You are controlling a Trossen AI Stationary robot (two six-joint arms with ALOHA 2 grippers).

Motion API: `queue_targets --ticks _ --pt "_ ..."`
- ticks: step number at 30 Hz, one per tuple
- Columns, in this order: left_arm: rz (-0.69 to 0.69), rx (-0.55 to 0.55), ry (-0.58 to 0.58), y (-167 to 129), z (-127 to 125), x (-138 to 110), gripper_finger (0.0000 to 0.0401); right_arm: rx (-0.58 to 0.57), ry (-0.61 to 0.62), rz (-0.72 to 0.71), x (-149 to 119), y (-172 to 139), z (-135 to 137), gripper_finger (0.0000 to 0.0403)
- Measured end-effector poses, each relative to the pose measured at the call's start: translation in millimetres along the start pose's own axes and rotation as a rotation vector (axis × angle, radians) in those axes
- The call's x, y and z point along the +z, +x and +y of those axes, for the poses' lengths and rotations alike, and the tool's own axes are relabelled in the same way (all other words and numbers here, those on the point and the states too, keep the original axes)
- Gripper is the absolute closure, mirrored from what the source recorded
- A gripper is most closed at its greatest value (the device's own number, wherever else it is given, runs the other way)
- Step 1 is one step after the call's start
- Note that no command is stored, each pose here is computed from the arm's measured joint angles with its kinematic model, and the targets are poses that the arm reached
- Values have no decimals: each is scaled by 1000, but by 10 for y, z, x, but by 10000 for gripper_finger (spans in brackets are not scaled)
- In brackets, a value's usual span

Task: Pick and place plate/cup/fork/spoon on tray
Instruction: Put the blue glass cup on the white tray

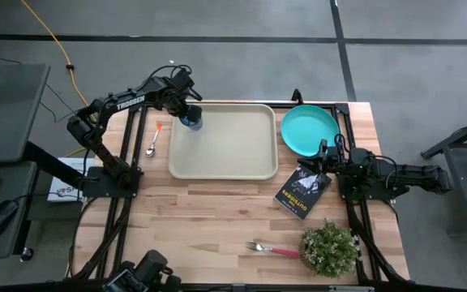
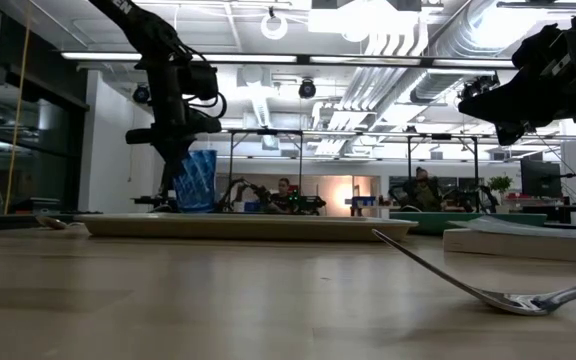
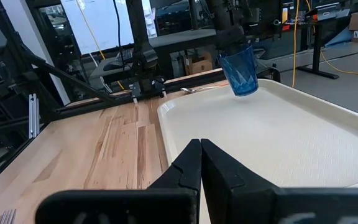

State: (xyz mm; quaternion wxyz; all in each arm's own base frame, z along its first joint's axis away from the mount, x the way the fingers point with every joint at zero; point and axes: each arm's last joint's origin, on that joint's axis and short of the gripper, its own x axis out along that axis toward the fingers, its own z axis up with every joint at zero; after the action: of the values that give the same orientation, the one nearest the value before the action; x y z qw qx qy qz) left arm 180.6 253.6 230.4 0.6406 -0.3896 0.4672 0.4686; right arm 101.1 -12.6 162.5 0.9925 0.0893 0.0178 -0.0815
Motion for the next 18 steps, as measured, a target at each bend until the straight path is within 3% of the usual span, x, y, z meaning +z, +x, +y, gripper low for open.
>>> queue_targets --ticks 10,18 --pt "52 -38 0 106 13 -88 401 0 0 0 1 0 0 403" --pt "10 -57 10 192 29 -84 401 0 0 -1 1 0 0 403"
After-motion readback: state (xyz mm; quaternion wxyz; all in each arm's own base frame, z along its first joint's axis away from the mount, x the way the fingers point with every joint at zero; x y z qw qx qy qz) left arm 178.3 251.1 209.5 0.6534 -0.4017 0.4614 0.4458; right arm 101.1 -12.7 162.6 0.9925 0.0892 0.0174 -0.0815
